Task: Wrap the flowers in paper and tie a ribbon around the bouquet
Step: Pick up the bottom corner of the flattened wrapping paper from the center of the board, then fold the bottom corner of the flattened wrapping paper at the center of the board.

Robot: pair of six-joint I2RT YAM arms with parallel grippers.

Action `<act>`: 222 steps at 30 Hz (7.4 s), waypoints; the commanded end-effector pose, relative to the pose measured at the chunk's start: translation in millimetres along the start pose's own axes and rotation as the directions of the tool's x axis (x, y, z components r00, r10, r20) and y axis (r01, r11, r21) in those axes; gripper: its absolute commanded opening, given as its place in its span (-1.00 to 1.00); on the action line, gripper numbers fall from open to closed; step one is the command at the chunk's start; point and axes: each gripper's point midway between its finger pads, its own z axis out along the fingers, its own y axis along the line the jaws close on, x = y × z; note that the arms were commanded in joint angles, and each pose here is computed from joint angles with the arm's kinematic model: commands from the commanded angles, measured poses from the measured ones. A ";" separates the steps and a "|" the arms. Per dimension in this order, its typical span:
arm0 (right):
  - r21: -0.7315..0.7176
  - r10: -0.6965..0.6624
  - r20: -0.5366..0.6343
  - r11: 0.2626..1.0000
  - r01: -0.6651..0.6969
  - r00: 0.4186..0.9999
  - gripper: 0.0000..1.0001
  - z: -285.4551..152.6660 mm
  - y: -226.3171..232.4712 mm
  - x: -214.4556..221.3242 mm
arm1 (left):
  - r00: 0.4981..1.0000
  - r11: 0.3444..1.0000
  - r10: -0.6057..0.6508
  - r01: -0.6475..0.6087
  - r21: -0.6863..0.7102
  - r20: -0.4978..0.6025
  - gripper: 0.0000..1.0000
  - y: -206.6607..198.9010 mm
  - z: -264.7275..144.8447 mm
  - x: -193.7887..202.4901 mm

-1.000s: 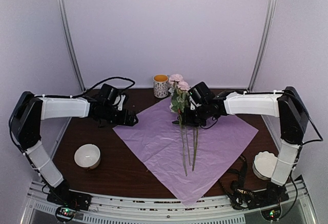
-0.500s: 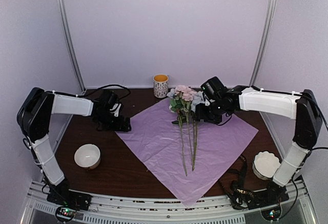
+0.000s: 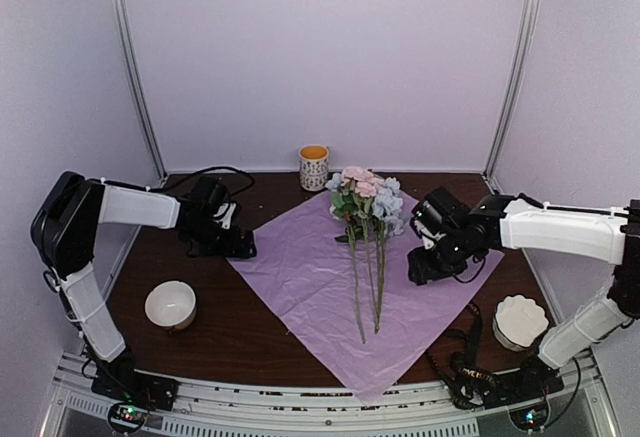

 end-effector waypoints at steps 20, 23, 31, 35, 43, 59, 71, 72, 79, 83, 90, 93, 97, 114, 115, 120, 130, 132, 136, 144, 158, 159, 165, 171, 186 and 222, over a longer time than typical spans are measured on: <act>-0.105 -0.949 -0.034 -0.309 0.945 -0.314 0.25 -0.7 89.0 187.1 | 0.870 0.956 0.273 -0.293 -0.014 0.410 0.96 -57.9 -113.7 -48.9; 0.020 -0.940 -0.041 -0.341 0.940 -0.340 0.24 5.7 95.1 171.2 | 0.872 0.957 0.269 -0.288 -0.015 0.408 0.96 -57.3 -113.4 -48.8; 0.154 -0.930 -0.022 -0.366 0.918 -0.367 -0.38 11.4 107.4 153.8 | 0.848 0.939 0.319 -0.344 -0.018 0.423 0.96 -68.1 -116.7 -45.4; 0.150 -0.934 0.016 -0.350 0.925 -0.357 -0.78 7.7 109.8 156.0 | 0.786 0.885 0.411 -0.465 0.004 0.462 0.90 -95.6 -125.4 -34.9; 0.100 -0.952 0.097 -0.280 0.955 -0.289 -1.00 -0.6 109.6 160.9 | 0.302 0.309 0.756 -0.947 0.089 0.581 0.57 -214.8 -152.2 75.7; -0.046 -0.975 0.207 -0.092 0.995 -0.081 -1.00 -17.0 108.9 145.6 | -0.157 -0.240 0.894 -0.958 0.154 0.419 0.76 -238.8 -67.2 178.9; -0.089 -0.979 0.203 0.002 0.996 0.020 -1.00 -11.0 108.4 128.3 | -0.087 -0.204 0.883 -0.957 0.209 0.462 0.51 -257.9 -46.4 194.4; -0.090 -0.979 0.201 0.012 0.996 0.030 -1.00 -10.9 108.1 127.0 | -0.080 -0.199 0.882 -0.956 0.214 0.465 0.48 -258.5 -46.5 195.0; -0.124 -0.974 0.201 0.082 0.989 0.106 -1.00 -13.5 104.6 119.6 | -0.037 -0.181 0.866 -0.953 0.244 0.499 0.22 -271.5 -45.0 195.7; -0.128 -0.975 0.187 0.097 0.987 0.121 -1.00 -11.0 102.1 118.6 | -0.001 -0.149 0.869 -0.954 0.261 0.494 -0.38 -270.7 -44.7 196.8; -0.096 -0.966 0.197 0.152 0.984 0.168 -0.74 -19.6 105.3 105.7 | 0.060 -0.097 0.879 -0.949 0.300 0.474 -1.00 -268.0 -42.0 191.5; -0.103 -0.955 0.212 0.188 0.977 0.207 -0.61 -38.3 105.4 100.5 | 0.096 -0.064 0.879 -0.947 0.315 0.466 -1.00 -266.0 -41.6 187.2; -0.181 -0.893 0.343 0.242 0.953 0.291 -0.47 -80.6 117.9 98.8 | 0.125 -0.036 0.879 -0.945 0.326 0.460 -1.00 -263.6 -39.5 186.2; -0.602 -0.345 0.377 0.614 0.510 0.860 -0.89 -61.6 172.8 47.6 | 0.202 0.047 0.888 -0.933 0.357 0.413 -1.00 -260.9 -39.0 179.7; -0.634 -0.339 0.336 0.608 0.478 0.879 -0.94 -52.8 177.1 54.1 | 0.205 0.049 0.887 -0.933 0.357 0.415 -1.00 -260.4 -39.3 179.0; -0.697 -0.341 0.138 0.633 0.336 0.930 -1.00 -8.7 172.5 95.6 | 0.237 0.065 0.874 -0.923 0.380 0.424 -1.00 -259.4 -38.6 178.2; -0.588 -0.385 -0.131 0.772 0.242 0.913 -1.00 37.3 133.6 141.0 | 0.308 0.091 0.872 -0.866 0.492 0.380 -1.00 -255.7 -31.5 174.0; -0.585 -0.386 -0.103 0.769 0.258 0.917 -1.00 25.2 133.0 130.3 | 0.312 0.087 0.876 -0.852 0.516 0.368 -1.00 -256.0 -29.2 174.5; -0.548 -0.370 0.021 0.773 0.320 0.929 -0.88 -15.0 125.6 94.4 | 0.362 0.118 0.864 -0.821 0.559 0.349 -1.00 -251.4 -24.0 174.0; -0.626 -0.375 0.151 0.680 0.382 0.915 -0.19 -76.5 121.1 87.6 | 0.431 0.167 0.852 -0.762 0.626 0.298 -1.00 -245.1 -16.8 173.6; -0.579 -0.454 0.188 0.665 0.472 0.871 0.20 -36.4 135.0 115.2 | 0.468 0.197 0.841 -0.733 0.651 0.271 -1.00 -241.1 -12.7 171.4; -0.584 -0.451 0.194 0.661 0.472 0.871 0.20 -35.5 137.3 114.2 | 0.471 0.199 0.839 -0.732 0.652 0.272 -1.00 -240.9 -12.4 172.3; -0.651 -0.497 0.148 0.602 0.463 0.855 -0.38 -26.3 147.6 132.8 | 0.475 0.206 0.840 -0.727 0.655 0.263 -1.00 -240.9 -12.5 170.0; -0.600 -0.504 0.130 0.646 0.473 0.854 -1.00 -19.9 141.8 125.4 | 0.503 0.233 0.809 -0.749 0.620 0.303 -0.67 -249.8 -35.8 150.9; -0.560 -0.529 0.061 0.684 0.467 0.847 -1.00 -24.8 133.8 95.4 | 0.722 0.643 0.671 -0.681 0.351 0.169 -0.59 -191.6 13.8 69.1; -0.487 -0.395 -0.026 0.807 0.333 0.918 -1.00 40.1 121.1 28.7 | 0.652 0.471 0.751 -0.639 0.607 0.104 0.38 -210.4 -35.2 145.2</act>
